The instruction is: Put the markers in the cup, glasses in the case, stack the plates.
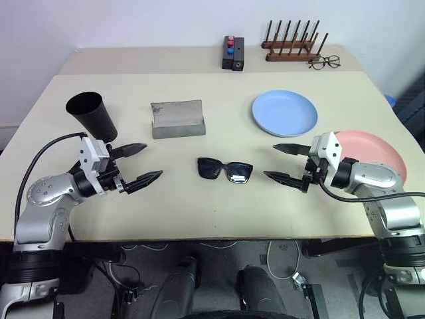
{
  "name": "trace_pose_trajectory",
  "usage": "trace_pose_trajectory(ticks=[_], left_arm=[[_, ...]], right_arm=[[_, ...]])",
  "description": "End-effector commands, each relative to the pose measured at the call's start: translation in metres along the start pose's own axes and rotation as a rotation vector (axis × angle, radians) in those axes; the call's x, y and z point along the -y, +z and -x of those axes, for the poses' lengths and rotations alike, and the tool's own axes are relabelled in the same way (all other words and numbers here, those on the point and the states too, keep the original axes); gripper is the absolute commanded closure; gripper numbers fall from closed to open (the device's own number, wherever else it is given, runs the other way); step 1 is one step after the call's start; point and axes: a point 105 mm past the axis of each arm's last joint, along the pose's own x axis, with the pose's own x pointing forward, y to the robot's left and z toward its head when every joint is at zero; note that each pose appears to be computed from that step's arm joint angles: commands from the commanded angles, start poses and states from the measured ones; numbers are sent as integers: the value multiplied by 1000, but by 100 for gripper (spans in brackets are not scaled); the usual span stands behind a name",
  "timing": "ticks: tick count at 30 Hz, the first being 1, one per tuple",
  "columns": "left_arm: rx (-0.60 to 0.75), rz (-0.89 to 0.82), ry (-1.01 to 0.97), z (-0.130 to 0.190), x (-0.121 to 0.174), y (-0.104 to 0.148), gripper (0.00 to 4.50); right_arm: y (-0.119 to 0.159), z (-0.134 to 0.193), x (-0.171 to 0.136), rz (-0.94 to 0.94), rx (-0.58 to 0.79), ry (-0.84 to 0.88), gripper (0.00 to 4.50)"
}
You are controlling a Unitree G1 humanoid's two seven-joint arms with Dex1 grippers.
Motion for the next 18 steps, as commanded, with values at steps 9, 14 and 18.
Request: trace_pose_trajectory(ticks=[9, 14, 18], left_arm=[[-21, -30, 51, 19, -15, 4, 0], [-51, 43, 224, 45, -41, 6, 0], [-143, 27, 427, 76, -65, 3, 0]], right_arm=[[34, -3, -1, 32, 124, 18, 65], [62, -32, -22, -7, 278, 117, 65], [78, -67, -38, -39, 373, 155, 65]])
